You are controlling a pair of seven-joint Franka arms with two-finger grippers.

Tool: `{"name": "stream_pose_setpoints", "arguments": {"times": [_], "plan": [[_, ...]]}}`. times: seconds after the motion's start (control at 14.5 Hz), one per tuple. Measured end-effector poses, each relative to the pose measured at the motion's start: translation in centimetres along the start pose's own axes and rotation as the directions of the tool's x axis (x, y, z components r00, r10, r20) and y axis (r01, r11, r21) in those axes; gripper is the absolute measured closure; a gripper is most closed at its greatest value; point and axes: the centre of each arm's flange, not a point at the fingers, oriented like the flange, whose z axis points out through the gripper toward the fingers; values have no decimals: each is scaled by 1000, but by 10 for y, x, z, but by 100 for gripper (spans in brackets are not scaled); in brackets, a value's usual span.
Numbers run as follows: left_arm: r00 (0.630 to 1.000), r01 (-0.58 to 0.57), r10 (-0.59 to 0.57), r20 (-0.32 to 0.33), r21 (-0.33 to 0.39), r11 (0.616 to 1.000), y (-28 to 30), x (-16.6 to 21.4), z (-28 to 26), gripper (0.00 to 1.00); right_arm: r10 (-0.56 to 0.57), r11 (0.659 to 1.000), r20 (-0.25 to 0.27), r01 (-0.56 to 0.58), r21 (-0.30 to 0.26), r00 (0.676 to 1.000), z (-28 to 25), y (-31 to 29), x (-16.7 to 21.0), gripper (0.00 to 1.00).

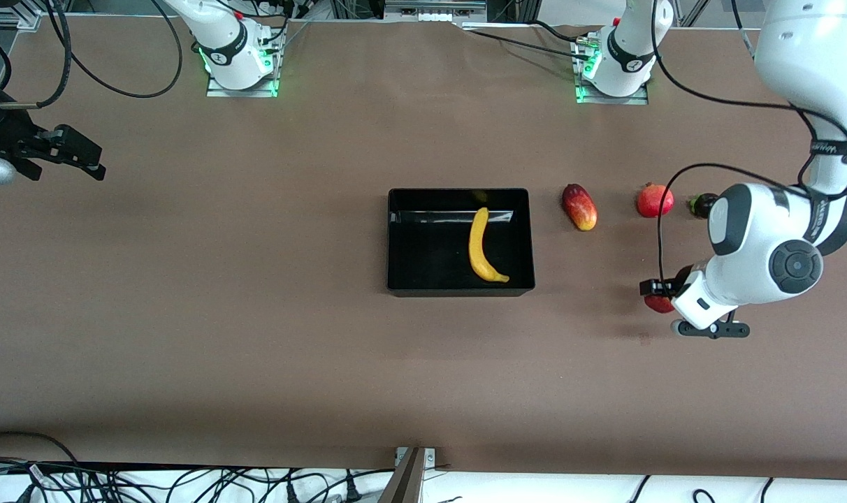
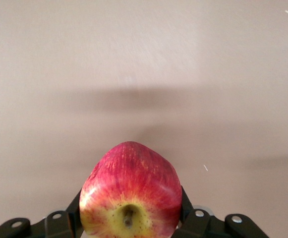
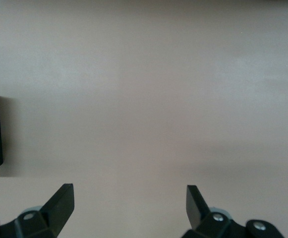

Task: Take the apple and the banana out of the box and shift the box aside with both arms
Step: 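Carry the red apple out of the tray and lower it onto the table, then open the left gripper and move it back over the tray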

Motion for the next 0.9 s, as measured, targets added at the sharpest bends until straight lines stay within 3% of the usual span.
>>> {"name": "stream_pose_setpoints", "arguments": {"times": [0.21, 0.9], "plan": [[1000, -19, 19, -14, -3, 1000, 10, 8, 40, 29, 0, 1000, 0, 0, 0, 1000, 0, 0, 0, 0], [996, -43, 47, -73, 49, 998, -3, 18, 78, 29, 0, 1000, 0, 0, 0, 1000, 0, 0, 0, 0]]}}
